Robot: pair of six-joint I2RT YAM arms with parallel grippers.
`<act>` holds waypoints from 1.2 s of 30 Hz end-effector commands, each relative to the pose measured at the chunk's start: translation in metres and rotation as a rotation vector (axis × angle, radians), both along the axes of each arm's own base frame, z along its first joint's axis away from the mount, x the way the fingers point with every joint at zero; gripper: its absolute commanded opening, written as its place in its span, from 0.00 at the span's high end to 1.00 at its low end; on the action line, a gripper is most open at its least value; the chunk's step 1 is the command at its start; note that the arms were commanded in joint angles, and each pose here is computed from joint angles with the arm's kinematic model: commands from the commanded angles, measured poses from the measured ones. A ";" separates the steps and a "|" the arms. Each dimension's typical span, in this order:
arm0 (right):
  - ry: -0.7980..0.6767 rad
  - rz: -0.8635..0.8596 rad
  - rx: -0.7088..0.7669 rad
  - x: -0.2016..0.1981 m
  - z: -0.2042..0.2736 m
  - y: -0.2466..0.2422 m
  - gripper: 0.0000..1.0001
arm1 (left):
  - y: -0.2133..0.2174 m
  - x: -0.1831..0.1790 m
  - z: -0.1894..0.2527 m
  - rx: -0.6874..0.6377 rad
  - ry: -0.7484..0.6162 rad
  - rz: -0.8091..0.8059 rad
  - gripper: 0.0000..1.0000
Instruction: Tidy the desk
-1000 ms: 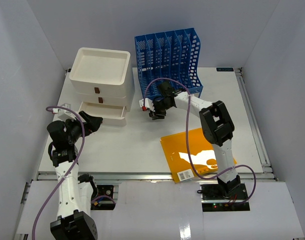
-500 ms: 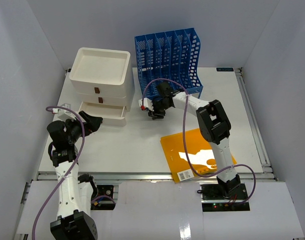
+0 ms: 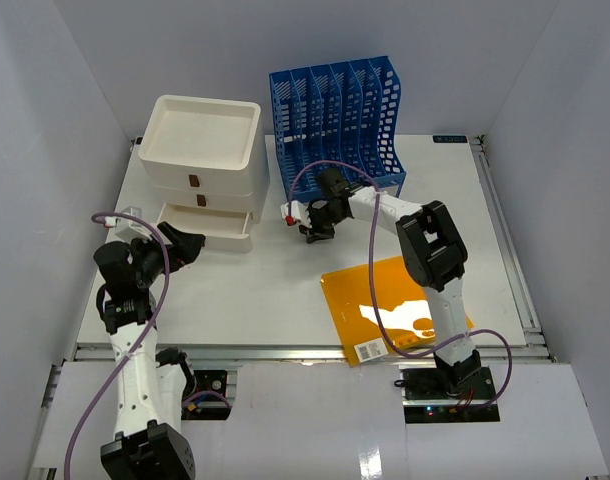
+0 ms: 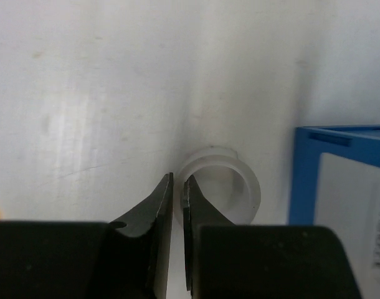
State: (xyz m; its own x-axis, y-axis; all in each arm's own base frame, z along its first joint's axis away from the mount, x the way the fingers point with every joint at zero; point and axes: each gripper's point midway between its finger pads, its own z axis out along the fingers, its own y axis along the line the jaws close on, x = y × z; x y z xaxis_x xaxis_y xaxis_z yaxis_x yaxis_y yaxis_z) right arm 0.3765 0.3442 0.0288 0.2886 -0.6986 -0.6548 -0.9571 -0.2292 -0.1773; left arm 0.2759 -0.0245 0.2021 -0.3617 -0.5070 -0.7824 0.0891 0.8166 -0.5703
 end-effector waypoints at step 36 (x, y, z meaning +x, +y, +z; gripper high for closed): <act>-0.198 -0.375 0.402 -0.005 0.144 0.223 0.85 | 0.028 -0.005 0.022 0.073 -0.059 0.189 0.02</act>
State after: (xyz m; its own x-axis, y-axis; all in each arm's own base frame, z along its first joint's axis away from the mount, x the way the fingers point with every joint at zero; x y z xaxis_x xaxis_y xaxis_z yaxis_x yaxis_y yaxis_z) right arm 0.3500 0.5519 0.1374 0.1925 -0.5606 -0.8054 -0.9400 0.1303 -0.3154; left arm 0.2698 0.0019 0.2095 -0.2498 -0.5102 -0.8230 -0.0475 0.8554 -0.5158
